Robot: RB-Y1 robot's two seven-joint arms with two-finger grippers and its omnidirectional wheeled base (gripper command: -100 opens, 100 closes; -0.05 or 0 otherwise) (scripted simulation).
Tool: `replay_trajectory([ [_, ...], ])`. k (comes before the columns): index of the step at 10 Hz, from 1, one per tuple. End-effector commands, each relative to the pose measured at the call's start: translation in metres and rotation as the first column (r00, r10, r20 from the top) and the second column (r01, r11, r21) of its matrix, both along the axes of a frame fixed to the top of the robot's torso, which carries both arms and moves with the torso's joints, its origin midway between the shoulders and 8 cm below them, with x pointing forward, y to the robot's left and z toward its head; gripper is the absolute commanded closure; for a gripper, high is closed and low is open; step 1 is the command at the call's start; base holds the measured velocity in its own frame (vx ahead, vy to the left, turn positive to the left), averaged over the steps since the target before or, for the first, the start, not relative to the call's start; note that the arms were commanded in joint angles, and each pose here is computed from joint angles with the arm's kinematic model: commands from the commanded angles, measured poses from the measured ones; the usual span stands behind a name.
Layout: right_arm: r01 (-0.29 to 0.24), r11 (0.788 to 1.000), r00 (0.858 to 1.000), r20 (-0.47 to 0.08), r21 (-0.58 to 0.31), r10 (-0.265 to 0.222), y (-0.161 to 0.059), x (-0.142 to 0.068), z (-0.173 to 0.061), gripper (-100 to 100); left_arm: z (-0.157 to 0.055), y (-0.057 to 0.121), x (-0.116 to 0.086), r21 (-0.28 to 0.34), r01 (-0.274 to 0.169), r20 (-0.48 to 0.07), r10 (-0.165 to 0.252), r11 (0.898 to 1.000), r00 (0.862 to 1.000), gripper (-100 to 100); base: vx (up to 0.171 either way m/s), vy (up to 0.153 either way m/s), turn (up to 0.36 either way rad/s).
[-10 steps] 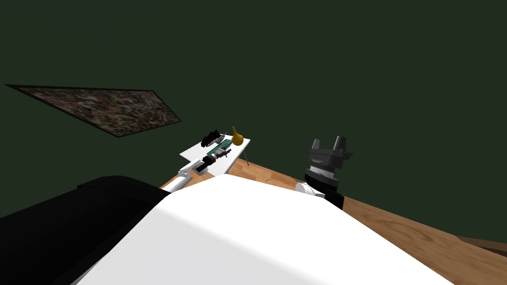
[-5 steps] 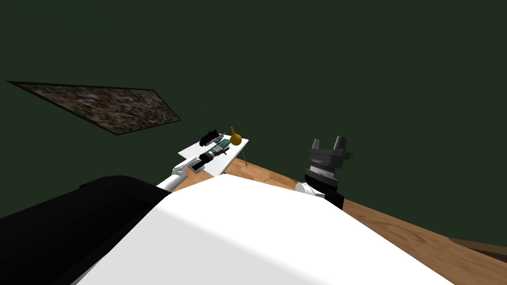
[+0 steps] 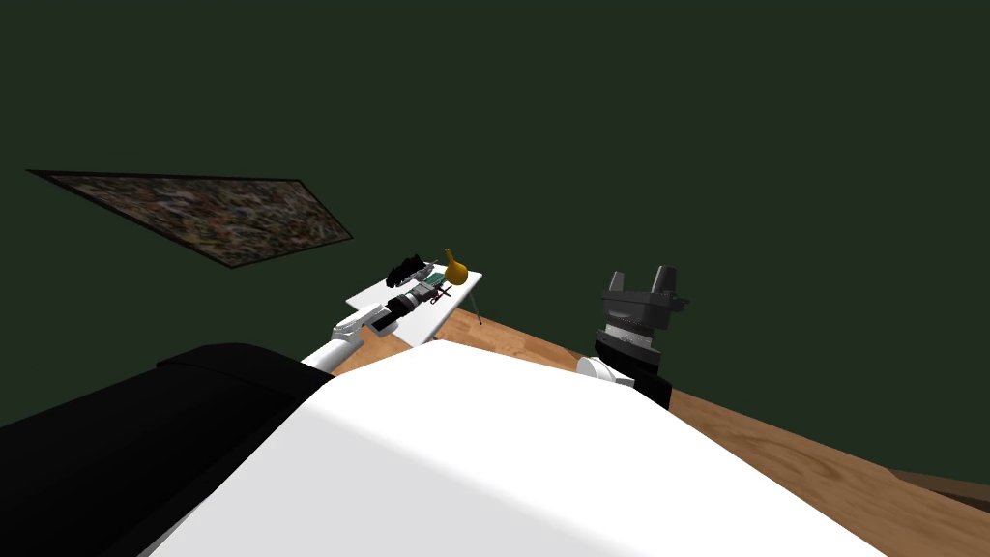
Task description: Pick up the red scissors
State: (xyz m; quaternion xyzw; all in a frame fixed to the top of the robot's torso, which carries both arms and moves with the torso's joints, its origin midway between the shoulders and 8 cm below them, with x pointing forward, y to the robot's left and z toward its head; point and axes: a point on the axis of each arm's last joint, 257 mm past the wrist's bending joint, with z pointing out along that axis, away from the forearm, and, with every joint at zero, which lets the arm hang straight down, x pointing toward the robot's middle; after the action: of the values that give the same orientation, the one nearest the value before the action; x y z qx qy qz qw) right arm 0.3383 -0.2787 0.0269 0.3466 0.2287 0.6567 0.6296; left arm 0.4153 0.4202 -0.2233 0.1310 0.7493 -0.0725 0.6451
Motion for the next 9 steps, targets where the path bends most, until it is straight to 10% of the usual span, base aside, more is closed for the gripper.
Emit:
replay_trajectory([
  [1, 0.0, 1.0, 1.0, 0.0, 0.0, 0.0, 0.0, 0.0, 0.0, 0, 0.0, 0.0, 0.0, 0.0, 0.0, 0.0, 0.0, 1.0, 1.0, 100, 0.0, 0.0, 0.0],
  [2, 0.0, 1.0, 1.0, 0.0, 0.0, 0.0, 0.0, 0.0, 0.0, 0, 0.0, 0.0, 0.0, 0.0, -0.001, 0.0, 0.001, 1.0, 1.0, 100, 0.0, 0.0, 0.0],
  [3, 0.0, 1.0, 1.0, 0.0, 0.0, 0.0, 0.0, 0.0, 0.0, 0, 0.0, 0.0, 0.0, -0.001, -0.001, 0.001, 0.001, 1.0, 1.0, 0, 0.0, 0.0, 0.0],
  [4, 0.0, 1.0, 1.0, 0.0, 0.0, 0.0, 0.0, 0.0, 0.0, 0, -0.012, -0.001, -0.001, -0.015, -0.007, -0.011, 0.007, 1.0, 1.0, 100, -0.021, 0.069, -0.017],
  [8, 0.0, 1.0, 1.0, 0.0, 0.0, 0.0, 0.0, 0.0, 0.0, 0, -0.035, -0.008, -0.006, -0.054, -0.02, -0.031, 0.019, 0.998, 0.999, 100, -0.03, 0.147, -0.014],
  [9, 0.0, 1.0, 1.0, 0.0, 0.0, 0.0, 0.0, 0.0, 0.0, 0, -0.036, -0.007, -0.006, -0.054, -0.022, -0.033, 0.02, 0.998, 0.999, 0, -0.004, 0.014, 0.003],
])
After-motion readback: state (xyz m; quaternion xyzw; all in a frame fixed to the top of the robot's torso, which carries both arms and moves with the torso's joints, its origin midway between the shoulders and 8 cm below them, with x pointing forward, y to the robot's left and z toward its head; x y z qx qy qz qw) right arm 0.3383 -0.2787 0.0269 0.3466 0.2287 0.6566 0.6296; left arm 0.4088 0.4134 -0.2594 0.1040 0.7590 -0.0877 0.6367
